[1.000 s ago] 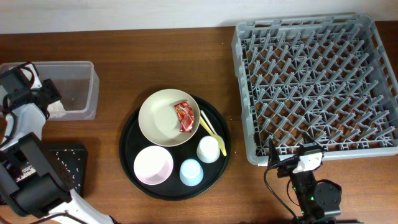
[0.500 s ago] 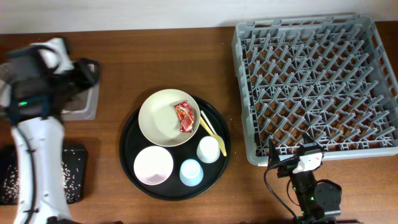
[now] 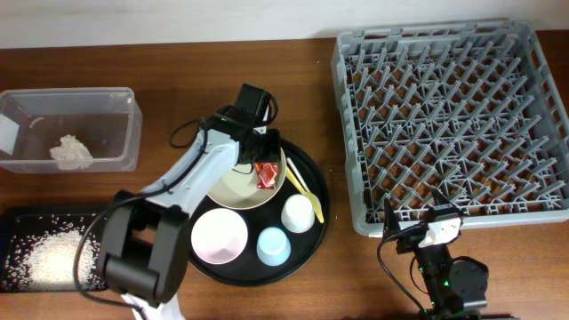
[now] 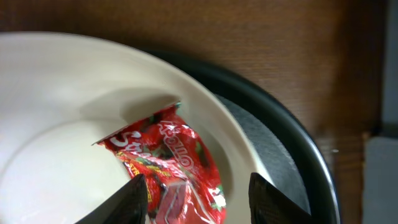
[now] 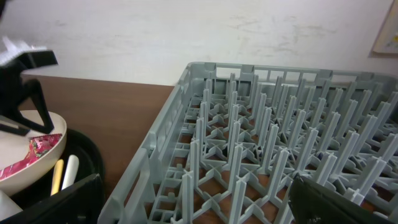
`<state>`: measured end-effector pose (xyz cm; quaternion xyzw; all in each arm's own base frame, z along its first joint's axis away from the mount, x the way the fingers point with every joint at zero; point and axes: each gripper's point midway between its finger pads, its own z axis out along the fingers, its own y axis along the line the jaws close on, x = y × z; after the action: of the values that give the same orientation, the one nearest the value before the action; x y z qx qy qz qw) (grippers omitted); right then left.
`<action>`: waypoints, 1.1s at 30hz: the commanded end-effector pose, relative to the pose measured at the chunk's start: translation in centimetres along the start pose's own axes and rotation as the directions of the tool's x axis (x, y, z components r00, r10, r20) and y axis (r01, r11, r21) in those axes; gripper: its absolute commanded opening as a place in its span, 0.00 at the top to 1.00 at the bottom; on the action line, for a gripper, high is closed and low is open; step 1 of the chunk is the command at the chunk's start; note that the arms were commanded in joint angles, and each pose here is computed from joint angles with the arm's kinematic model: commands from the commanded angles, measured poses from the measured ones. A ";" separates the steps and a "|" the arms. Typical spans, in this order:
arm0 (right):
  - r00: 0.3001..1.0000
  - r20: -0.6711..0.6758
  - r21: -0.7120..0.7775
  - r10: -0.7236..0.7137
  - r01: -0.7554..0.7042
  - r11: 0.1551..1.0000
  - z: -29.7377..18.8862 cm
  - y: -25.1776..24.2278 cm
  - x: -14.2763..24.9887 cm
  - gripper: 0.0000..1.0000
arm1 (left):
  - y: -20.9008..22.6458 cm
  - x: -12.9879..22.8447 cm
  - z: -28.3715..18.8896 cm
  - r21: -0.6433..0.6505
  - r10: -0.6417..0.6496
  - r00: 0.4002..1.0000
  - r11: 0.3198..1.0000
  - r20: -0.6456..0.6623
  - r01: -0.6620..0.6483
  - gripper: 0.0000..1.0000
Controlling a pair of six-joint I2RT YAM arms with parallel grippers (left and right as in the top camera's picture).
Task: Sort waste into correct bins and load items into the dishwasher rack
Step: 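Grasp the red candy wrapper on the cream plate with the left gripper, then carry the red wrapper to the clear bin and release it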
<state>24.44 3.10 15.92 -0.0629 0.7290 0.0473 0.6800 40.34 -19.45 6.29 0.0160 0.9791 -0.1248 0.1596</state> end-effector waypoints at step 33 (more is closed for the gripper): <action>1.000 -0.002 0.003 0.005 -0.005 1.000 0.0 -0.1 0.2 0.02 | 11.9 -9.3 -18.5 -0.238 0.006 0.892 0.965 0.452 0.114 1.00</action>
<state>24.44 3.10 15.92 -0.0628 0.7290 0.0474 0.6800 44.42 -9.81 19.57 -0.0259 0.9399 -0.0625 0.3347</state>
